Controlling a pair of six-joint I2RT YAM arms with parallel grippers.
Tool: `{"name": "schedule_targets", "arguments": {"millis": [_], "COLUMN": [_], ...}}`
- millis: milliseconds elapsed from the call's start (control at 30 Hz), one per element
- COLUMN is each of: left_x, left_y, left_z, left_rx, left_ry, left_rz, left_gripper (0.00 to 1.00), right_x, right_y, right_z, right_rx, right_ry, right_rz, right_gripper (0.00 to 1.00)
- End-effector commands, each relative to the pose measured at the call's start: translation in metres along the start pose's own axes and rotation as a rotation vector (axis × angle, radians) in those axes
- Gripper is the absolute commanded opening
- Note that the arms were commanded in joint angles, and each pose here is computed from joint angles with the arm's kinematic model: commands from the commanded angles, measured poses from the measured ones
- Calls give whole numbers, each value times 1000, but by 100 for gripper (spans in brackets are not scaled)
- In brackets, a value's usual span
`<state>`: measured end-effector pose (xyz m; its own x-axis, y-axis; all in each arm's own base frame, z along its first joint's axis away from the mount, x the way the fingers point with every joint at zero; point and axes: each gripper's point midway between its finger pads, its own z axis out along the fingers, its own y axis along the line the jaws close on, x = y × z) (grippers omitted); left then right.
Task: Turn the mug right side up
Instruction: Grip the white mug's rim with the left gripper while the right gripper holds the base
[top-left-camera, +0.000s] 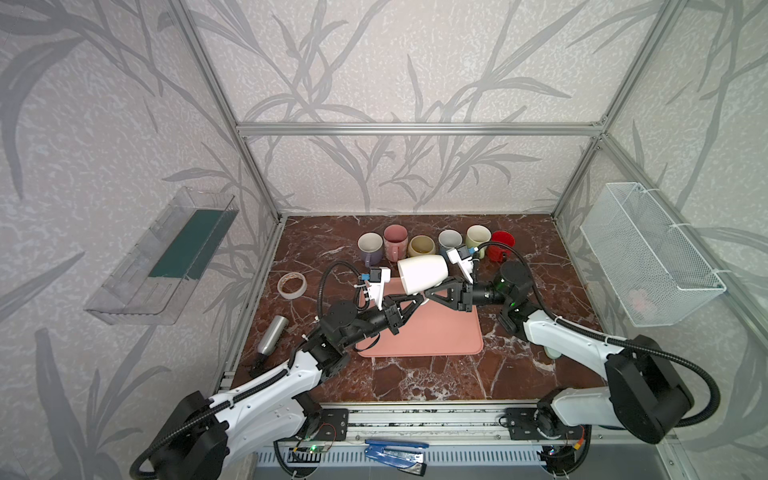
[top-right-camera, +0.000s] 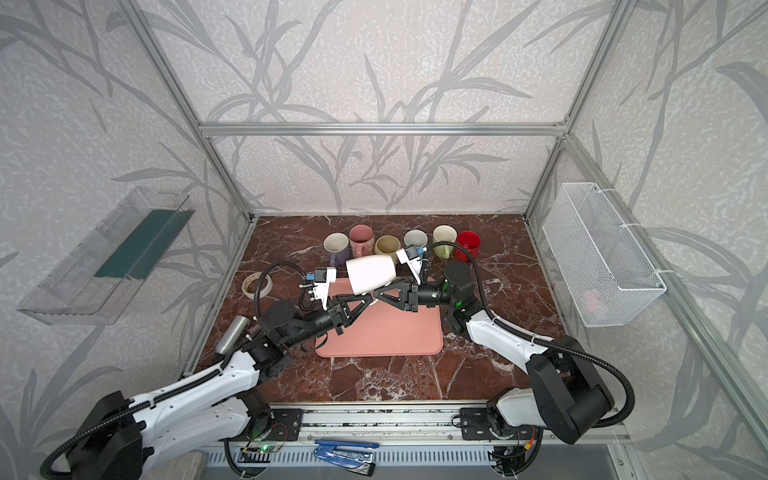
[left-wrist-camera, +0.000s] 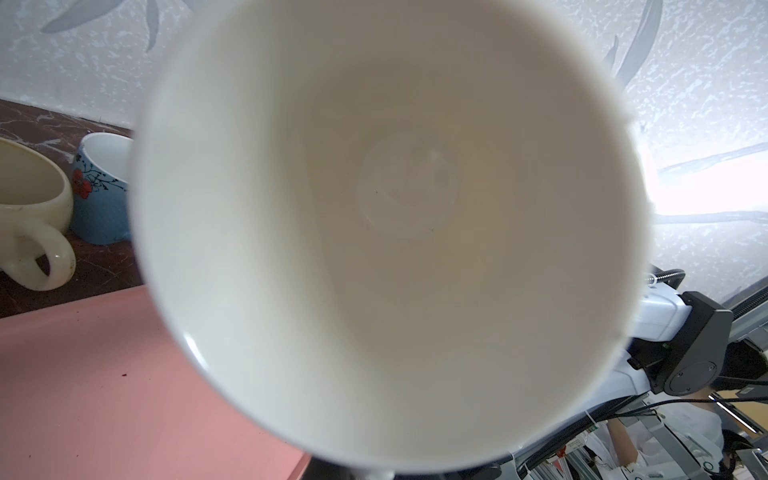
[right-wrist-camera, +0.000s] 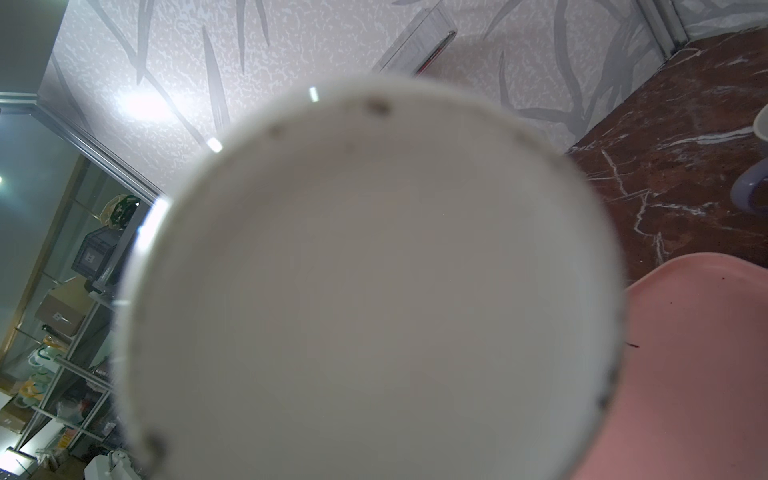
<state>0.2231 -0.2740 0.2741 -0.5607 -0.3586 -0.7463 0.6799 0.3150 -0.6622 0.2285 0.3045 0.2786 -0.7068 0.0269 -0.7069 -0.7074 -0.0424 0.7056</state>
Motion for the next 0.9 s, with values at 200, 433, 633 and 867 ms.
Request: {"name": "schedule_targets", "arguments": {"millis": [200, 433, 633, 867], "left_x": [-13, -5, -8, -4], "left_y": [-11, -5, -10, -26], "left_z": [-4, 0, 1, 7], "left_rx": [28, 10, 36, 116], "left_ry": [-48, -14, -20, 36], "left_rz": [46, 45, 51, 58], "left_gripper": [0, 0, 6, 21], "right_x": [-14, -13, -13, -12], "right_y": [17, 12, 13, 15], "right_z": [-5, -4, -5, -5], "right_rx": [-34, -26, -35, -43], "right_ry": [-30, -35, -35, -28], "right_rz": [-83, -74, -75, -78], "right_gripper": [24, 0, 0, 0]}}
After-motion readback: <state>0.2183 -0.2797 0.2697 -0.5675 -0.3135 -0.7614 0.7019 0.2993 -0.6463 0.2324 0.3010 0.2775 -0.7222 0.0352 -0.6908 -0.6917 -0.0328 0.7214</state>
